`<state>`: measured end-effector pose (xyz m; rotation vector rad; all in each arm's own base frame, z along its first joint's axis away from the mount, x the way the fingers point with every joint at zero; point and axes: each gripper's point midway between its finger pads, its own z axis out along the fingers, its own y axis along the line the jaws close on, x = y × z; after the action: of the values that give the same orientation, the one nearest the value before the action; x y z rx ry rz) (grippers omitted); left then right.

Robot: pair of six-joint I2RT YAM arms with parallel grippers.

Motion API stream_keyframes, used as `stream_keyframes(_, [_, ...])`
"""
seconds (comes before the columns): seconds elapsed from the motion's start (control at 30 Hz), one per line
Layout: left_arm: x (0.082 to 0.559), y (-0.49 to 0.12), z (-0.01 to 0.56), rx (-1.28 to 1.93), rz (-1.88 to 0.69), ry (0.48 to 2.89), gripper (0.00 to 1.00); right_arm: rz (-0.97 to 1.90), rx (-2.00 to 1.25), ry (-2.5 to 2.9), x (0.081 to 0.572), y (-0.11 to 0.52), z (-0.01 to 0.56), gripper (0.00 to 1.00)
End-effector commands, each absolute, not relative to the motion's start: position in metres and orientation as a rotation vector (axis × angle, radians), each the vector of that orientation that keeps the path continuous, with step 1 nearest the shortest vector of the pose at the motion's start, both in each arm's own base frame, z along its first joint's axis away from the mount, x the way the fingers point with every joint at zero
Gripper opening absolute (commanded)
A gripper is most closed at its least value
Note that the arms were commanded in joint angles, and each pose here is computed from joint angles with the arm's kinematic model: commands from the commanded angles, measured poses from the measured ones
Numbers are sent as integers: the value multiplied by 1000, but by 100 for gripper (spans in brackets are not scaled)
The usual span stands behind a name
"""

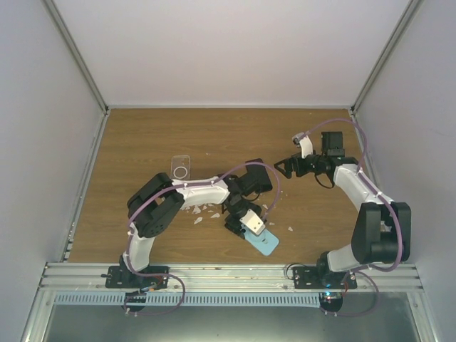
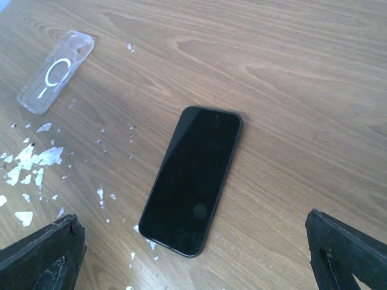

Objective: Take the phone out of the phone case
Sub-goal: Pick up the phone at the center of the board.

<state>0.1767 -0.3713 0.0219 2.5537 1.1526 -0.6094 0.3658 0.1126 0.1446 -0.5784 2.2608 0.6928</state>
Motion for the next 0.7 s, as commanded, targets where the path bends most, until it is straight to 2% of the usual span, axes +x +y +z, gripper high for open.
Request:
stream_keyframes(0.0, [178, -371, 42, 2514, -533, 1036, 76, 751, -616, 2172, 357, 120, 163, 100])
stream_keyframes(0.23, [183, -366, 81, 2377, -438, 934, 62, 912, -681, 2141, 339, 136, 164, 100])
stream_keyframes(0.43, [197, -351, 112, 2284, -372, 923, 57, 1019, -718, 2101, 322, 149, 168, 100])
stream_keyframes(0.67, [235, -335, 132, 2181, -307, 1004, 55, 1207, -862, 2130, 286, 191, 147, 100])
